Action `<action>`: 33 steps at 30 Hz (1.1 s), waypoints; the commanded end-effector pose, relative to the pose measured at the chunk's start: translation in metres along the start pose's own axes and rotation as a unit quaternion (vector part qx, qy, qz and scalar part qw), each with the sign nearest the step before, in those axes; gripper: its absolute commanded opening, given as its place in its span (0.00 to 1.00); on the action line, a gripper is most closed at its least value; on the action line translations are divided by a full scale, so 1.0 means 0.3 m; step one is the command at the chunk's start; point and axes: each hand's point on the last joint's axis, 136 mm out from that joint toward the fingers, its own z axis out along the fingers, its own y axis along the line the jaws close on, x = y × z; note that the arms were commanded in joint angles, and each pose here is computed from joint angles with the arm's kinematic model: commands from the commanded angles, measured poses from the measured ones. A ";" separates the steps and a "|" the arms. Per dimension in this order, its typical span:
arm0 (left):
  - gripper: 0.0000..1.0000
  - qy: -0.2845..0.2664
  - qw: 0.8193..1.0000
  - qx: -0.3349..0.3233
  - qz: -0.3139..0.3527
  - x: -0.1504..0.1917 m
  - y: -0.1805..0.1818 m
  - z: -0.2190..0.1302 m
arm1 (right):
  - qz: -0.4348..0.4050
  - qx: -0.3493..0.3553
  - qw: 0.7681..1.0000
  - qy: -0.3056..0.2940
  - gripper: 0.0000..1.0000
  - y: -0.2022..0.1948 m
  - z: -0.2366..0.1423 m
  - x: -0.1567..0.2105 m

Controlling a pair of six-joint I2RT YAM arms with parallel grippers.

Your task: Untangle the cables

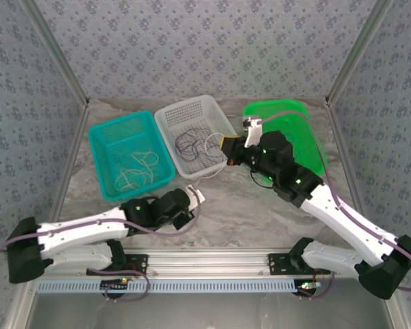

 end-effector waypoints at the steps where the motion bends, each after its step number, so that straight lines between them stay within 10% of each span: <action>1: 0.00 -0.051 0.995 -0.067 -0.047 -0.079 0.144 -0.126 | 0.024 -0.034 0.999 -0.010 0.00 0.047 0.103 -0.039; 21: 0.00 -0.006 0.939 -0.260 -0.226 0.135 0.482 -0.287 | 0.109 -0.182 0.970 0.117 0.00 0.216 0.942 0.161; 30: 0.02 0.036 0.913 -0.272 -0.301 0.202 0.593 -0.214 | 0.120 -0.161 0.967 0.156 0.00 0.185 1.079 0.294; 33: 0.02 0.057 0.906 -0.264 -0.326 0.228 0.620 -0.175 | 0.124 -0.146 0.967 0.166 0.14 0.160 1.104 0.321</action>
